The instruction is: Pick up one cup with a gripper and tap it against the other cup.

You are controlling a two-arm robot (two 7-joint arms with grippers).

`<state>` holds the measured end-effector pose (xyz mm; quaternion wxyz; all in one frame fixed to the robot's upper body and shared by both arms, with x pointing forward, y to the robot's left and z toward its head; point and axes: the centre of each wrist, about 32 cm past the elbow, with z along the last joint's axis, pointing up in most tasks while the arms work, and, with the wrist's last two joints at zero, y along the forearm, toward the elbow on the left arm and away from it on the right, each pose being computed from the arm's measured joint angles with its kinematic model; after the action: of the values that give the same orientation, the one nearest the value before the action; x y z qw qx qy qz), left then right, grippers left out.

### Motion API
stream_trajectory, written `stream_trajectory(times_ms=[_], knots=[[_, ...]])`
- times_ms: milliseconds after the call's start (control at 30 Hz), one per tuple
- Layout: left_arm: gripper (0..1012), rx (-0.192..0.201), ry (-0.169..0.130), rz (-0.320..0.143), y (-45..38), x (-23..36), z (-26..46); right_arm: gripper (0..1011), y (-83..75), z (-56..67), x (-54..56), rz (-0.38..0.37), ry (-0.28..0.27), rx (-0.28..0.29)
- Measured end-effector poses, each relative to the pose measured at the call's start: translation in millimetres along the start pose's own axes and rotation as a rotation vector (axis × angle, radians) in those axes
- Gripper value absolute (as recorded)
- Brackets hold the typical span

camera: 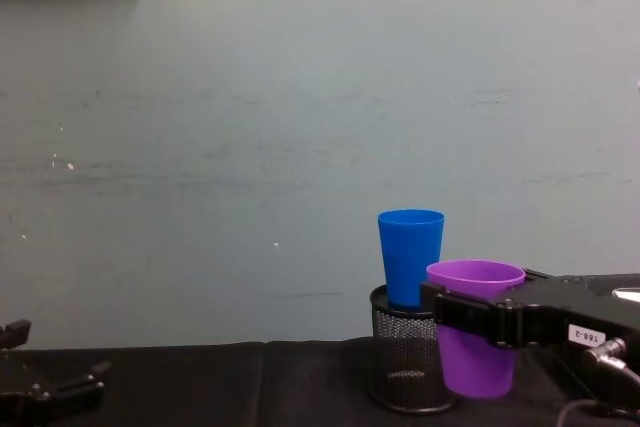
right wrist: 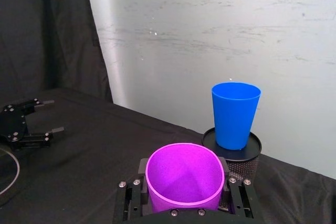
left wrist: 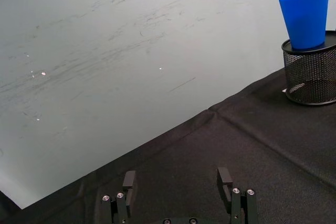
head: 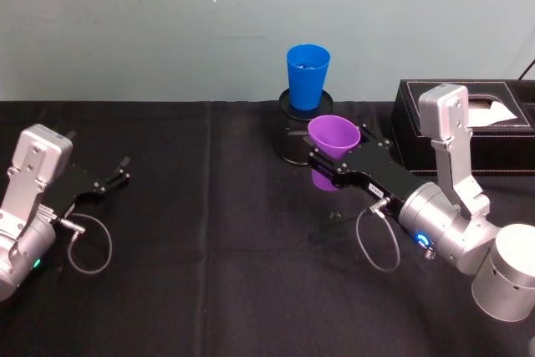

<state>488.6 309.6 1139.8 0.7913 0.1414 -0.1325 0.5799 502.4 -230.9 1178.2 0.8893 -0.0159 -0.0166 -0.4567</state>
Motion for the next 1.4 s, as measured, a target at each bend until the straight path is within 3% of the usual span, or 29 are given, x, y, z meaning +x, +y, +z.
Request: stream_trajectory(times_ms=[1400], knots=[[1000,0.0,0.0,0.0,0.0,0.0,0.0,746,0.0,0.0,0.0,0.0,0.0,0.0]])
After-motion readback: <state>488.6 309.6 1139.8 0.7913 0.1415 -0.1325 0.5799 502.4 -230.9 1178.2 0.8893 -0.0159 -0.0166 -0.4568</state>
